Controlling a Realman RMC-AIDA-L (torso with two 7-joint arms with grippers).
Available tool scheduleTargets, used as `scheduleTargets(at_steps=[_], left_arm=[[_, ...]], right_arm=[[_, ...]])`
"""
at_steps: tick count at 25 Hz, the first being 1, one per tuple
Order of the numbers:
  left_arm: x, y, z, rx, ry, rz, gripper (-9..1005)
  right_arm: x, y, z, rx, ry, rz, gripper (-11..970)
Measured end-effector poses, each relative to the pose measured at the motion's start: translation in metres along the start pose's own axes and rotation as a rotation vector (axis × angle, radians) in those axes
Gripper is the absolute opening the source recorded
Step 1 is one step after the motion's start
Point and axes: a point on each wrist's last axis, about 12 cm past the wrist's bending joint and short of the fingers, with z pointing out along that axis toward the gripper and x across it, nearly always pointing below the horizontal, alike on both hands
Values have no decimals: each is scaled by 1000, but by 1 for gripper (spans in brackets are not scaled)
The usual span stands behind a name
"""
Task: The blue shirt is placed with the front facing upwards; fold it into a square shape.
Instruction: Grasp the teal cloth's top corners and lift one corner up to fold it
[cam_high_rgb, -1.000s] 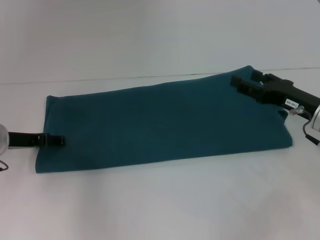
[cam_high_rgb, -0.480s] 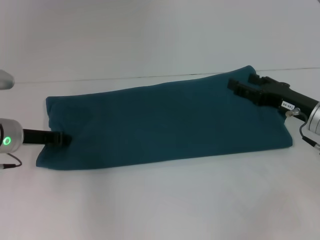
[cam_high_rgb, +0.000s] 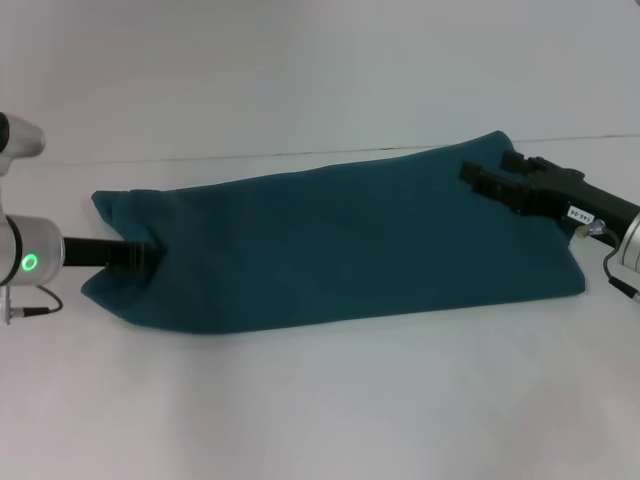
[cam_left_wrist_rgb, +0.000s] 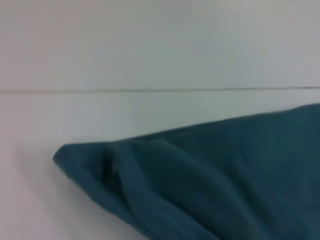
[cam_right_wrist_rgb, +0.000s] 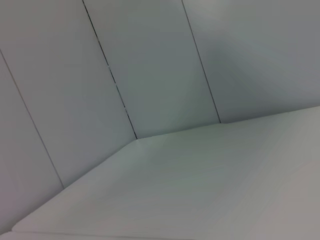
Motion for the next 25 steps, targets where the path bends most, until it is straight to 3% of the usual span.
scheduleTargets(at_steps=[1, 11, 18, 25], left_arm=[[-3, 0, -2, 2, -9, 4, 113], [-9, 13, -26, -30, -69, -58, 63], [-8, 12, -41, -23, -95, -84, 62], [-11, -6, -53, 19, -119, -56, 61]], right_arm=[[0, 0, 0, 2, -3, 1, 838], [5, -3, -6, 32, -67, -17, 826], [33, 8, -5, 120, -218, -92, 534], [61, 52, 32, 74, -149, -220, 247]])
